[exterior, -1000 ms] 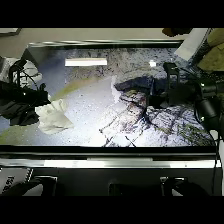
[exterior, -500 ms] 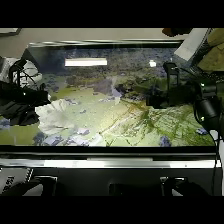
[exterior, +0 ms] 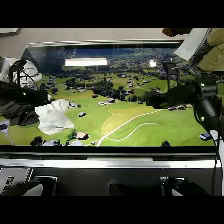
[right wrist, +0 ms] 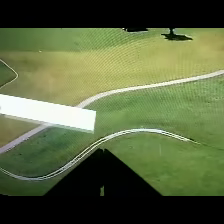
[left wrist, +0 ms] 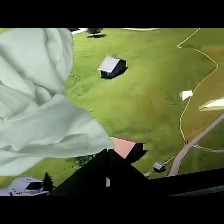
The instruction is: Fold the clothes and pants, and hang the long-sleeved shirts on hangers.
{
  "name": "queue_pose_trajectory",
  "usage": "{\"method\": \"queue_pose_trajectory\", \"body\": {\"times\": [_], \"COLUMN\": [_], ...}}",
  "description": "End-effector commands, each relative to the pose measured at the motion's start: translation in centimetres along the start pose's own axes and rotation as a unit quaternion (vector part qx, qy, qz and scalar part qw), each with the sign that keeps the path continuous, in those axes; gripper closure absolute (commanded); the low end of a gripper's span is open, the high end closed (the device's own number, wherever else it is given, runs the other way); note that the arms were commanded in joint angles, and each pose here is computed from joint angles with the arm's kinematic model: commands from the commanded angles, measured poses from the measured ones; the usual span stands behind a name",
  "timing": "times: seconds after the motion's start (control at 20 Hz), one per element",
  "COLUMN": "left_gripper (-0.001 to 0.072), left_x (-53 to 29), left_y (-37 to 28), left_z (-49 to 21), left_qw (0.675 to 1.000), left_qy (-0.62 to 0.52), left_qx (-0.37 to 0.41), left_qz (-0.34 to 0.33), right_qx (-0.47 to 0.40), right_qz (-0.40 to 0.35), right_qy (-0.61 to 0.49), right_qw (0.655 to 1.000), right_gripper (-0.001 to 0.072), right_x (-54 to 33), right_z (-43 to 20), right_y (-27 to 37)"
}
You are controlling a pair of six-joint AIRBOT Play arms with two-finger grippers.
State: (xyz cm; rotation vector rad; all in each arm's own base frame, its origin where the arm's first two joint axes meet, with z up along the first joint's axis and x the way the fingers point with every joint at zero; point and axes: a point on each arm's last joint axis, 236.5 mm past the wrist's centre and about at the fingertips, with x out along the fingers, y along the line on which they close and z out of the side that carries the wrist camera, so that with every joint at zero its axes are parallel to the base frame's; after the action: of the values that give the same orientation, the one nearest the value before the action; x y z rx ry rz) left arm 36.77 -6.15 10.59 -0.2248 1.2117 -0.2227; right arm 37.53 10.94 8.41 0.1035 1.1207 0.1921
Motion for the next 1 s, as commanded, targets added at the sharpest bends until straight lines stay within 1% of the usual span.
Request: {"method": "queue_pose_trajectory", "body": {"times": [0.0, 0.45, 0.5, 0.55, 0.6, 0.65, 0.7, 0.8, 0.95], "left_gripper": [0.0686, 0.0685, 0.0673, 0.0549, 0.0292, 0.0049, -0.0013, -0.0013, -0.0013], "left_x": [0.0, 0.0, 0.0, 0.0, 0.0, 0.0, 0.0, 0.2, 2.9], "left_y": [0.0, 0.0, 0.3, 1.0, 2.0, 3.5, 5.5, 9.4, 12.0], "left_z": [0.0, 0.5, 0.6, 0.5, 0.1, -0.4, -1.1, -1.9, -2.1], "left_qw": [1.0, 1.0, 1.0, 1.0, 0.998, 0.995, 0.99, 0.98, 0.978], "left_qy": [0.0, -0.011, -0.012, -0.011, -0.004, 0.007, 0.015, 0.022, 0.001], "left_qx": [0.0, 0.0, 0.001, -0.011, -0.042, -0.069, -0.083, -0.083, -0.112], "left_qz": [0.0, 0.001, 0.007, 0.02, 0.041, 0.073, 0.113, 0.178, 0.174], "right_qx": [0.0, 0.0, 0.0, 0.0, 0.0, 0.0, 0.0, 0.0, 0.0], "right_qz": [0.0, 0.0, 0.0, 0.001, 0.001, 0.001, 0.001, 0.001, 0.0], "right_qy": [0.0, 0.0, 0.0, -0.001, 0.0, 0.0, 0.0, 0.0, 0.001], "right_qw": [1.0, 1.0, 1.0, 1.0, 1.0, 1.0, 1.0, 1.0, 1.0], "right_gripper": [0.0678, 0.0678, 0.0678, 0.0678, 0.0678, 0.0678, 0.0678, 0.0678, 0.0678], "right_x": [0.0, 0.0, 0.0, 0.0, 0.0, 0.0, 0.0, 0.0, 0.0], "right_z": [0.0, 0.0, 0.0, 0.0, 0.0, 0.0, 0.0, 0.0, 0.0], "right_y": [0.0, 0.0, 0.0, 0.1, 0.1, 0.1, 0.0, 0.0, 0.0]}}
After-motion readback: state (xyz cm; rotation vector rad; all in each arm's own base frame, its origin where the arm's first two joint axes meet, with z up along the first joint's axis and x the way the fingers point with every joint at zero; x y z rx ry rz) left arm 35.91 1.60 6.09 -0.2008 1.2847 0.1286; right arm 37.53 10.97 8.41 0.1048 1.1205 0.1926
